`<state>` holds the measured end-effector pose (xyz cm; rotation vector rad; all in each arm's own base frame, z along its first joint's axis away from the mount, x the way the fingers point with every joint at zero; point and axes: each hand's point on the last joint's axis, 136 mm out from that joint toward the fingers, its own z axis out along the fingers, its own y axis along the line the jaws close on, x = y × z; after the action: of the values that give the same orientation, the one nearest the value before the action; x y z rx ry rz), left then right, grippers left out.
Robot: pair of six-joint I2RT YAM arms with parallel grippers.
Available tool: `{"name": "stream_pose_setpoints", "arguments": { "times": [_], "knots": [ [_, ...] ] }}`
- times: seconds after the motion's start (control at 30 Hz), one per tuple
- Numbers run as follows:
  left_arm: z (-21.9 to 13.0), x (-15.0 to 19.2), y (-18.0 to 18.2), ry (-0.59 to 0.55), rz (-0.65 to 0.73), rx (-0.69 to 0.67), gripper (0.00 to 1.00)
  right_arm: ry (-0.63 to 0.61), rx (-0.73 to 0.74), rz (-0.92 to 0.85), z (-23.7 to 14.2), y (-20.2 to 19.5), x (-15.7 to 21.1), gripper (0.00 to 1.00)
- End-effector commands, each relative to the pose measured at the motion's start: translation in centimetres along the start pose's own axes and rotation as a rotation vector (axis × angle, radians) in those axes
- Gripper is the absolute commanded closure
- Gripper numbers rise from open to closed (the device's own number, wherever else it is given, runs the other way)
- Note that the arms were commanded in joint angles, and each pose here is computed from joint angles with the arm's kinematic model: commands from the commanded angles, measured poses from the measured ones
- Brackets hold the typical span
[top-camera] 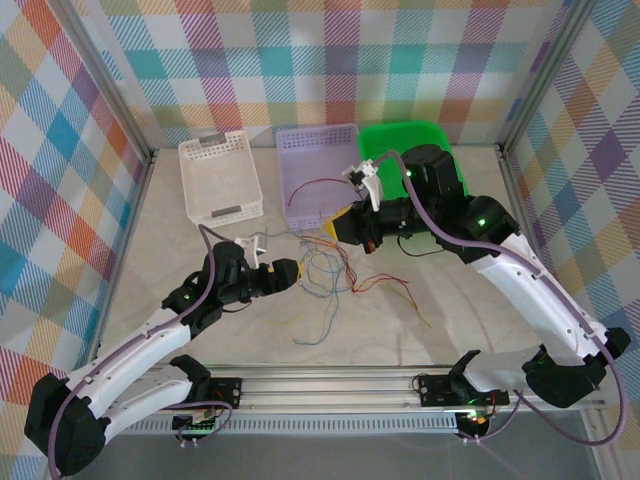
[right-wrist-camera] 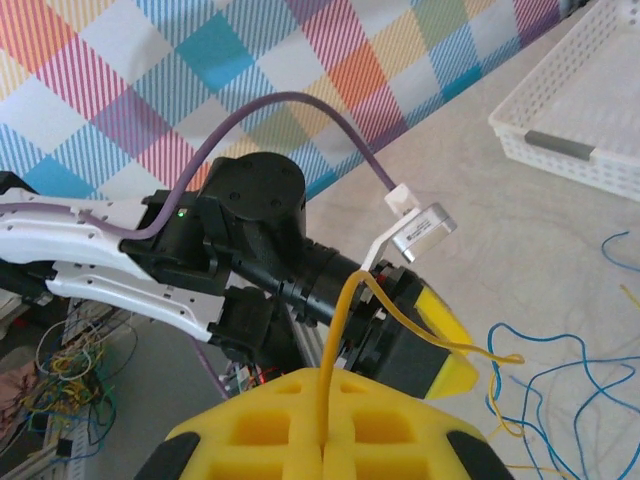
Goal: Untangle the cables
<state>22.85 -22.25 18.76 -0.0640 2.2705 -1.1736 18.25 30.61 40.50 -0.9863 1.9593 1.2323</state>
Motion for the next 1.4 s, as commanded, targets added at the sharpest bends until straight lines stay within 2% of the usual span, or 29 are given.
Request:
{"name": "stream_pose_setpoints", "arguments": {
  "times": [0.0,0.13,0.2,0.37,0.7,1.07,1.37],
  "knots": [
    [-1.3,-0.7,-2.8,-0.06,0.025,0.142,0.28,0.029,-0.063,-0.008,-0.3,1.4,0.9,1.0],
    [-3.6,-1.6,-4.4,-0.163,0.039,0.232,0.17,0.044,-0.097,0.005,-0.1,1.6,1.6,1.0],
    [-4.1,-1.5,-4.8,-0.175,0.051,0.266,0.14,0.043,-0.115,0.004,-0.1,1.9,1.7,1.0],
    [-4.2,-0.8,-6.3,-0.143,0.069,0.366,0.14,0.037,-0.157,-0.001,-0.1,2.5,1.8,1.0],
    [-3.4,-0.4,-5.4,-0.127,0.124,0.321,0.16,0.033,-0.273,-0.032,-0.9,4.7,2.4,1.0],
    [-3.3,-0.5,-7.2,-0.12,0.155,0.401,0.21,0.062,-0.363,-0.05,-0.9,5.9,3.8,1.0],
    [-2.8,-0.4,-7.7,-0.101,0.18,0.399,0.39,0.078,-0.399,-0.049,-0.7,6.2,4.6,1.0]
  ]
}}
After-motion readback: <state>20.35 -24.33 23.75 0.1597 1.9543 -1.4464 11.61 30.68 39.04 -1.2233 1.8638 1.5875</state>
